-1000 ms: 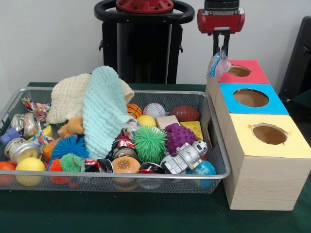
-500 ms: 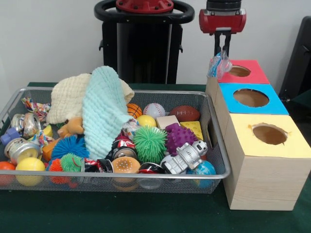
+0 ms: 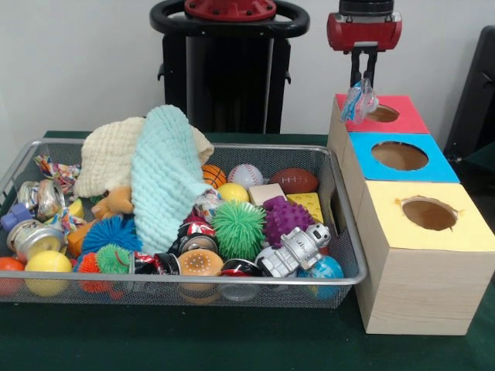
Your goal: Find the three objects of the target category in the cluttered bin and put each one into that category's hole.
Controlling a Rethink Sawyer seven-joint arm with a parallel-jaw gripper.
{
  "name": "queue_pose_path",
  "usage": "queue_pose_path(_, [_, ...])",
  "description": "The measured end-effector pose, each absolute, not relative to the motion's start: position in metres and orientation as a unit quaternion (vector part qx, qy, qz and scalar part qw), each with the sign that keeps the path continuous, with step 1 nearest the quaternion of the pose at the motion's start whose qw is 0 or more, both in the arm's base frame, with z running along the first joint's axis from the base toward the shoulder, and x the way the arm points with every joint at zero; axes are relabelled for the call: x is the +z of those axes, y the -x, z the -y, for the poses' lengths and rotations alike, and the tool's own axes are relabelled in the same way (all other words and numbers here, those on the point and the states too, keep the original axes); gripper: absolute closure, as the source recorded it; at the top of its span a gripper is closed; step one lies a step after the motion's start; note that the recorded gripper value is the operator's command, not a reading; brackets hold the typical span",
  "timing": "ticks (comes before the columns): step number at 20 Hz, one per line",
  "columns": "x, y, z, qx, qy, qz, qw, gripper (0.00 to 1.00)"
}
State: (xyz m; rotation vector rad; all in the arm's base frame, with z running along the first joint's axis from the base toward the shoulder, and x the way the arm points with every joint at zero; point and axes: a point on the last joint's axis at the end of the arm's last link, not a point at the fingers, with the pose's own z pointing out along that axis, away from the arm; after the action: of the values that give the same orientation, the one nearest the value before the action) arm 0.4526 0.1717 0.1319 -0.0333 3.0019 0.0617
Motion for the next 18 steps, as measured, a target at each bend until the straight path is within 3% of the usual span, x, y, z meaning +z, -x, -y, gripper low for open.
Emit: queue_pose_path(18, [0.138, -0.444, -0.200, 0.007, 0.007, -0.998, 0.060, 1.00])
